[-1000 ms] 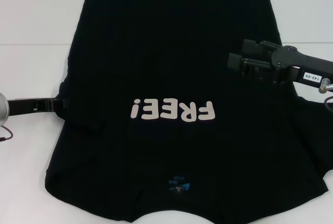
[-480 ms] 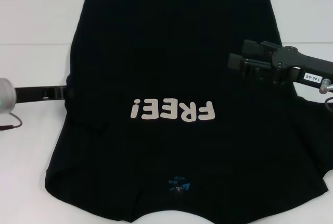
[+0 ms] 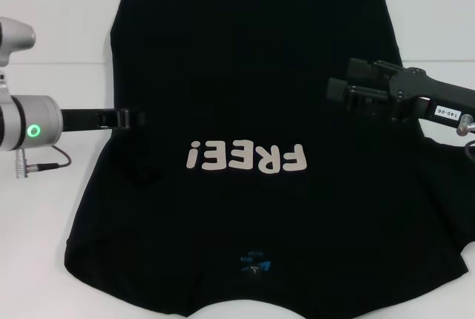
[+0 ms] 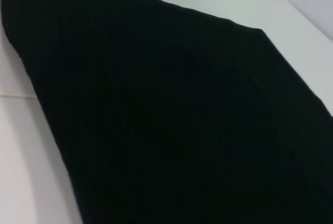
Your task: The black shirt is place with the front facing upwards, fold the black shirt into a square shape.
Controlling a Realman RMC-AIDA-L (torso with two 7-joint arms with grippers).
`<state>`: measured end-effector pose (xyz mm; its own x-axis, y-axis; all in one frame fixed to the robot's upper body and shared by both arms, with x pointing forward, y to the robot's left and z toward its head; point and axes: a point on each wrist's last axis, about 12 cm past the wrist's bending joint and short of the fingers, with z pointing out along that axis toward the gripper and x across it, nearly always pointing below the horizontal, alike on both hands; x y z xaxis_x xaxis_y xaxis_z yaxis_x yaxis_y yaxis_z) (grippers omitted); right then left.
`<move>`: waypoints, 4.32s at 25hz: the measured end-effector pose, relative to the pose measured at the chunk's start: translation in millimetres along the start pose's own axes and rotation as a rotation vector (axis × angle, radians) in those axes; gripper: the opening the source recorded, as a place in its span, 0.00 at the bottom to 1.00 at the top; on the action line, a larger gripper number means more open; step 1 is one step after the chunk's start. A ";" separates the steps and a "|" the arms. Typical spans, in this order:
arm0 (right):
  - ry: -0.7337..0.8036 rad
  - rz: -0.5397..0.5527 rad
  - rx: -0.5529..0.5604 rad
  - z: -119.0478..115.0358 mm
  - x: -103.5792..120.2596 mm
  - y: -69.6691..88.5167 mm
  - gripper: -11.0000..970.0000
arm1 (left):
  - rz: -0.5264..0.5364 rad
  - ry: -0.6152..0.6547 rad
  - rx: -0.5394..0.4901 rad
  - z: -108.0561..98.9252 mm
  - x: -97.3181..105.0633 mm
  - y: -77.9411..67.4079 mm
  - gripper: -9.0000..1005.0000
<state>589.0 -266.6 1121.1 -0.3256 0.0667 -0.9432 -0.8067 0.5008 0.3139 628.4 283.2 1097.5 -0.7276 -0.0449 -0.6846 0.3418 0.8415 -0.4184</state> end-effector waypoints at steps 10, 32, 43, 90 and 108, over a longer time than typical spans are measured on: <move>0.001 -0.009 0.001 -0.2 -4.6 -1.9 0.91 | -0.047 -0.027 0.043 16.2 0.5 -19.5 0.31; 0.129 0.593 0.297 -98.1 -40.8 -50.0 0.91 | 0.337 -0.217 0.482 -23.9 34.4 -44.8 0.88; 0.386 0.866 0.388 -122.9 -9.5 -38.2 0.91 | 0.670 -0.255 0.573 -18.3 65.2 -63.6 0.87; 0.527 0.929 0.576 -115.3 37.2 -44.1 0.14 | 0.661 -0.240 0.574 -15.0 53.4 -66.1 0.87; 0.442 0.697 0.645 -126.2 0.4 -60.9 0.02 | 0.619 -0.244 0.576 -14.2 55.4 -67.3 0.87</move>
<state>575.8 -405.9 1115.4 -0.8734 0.2614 -0.4109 0.0027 0.8464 0.5326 556.6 231.7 1096.2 -0.1874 0.1602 -0.9691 0.9277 0.3531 -0.1210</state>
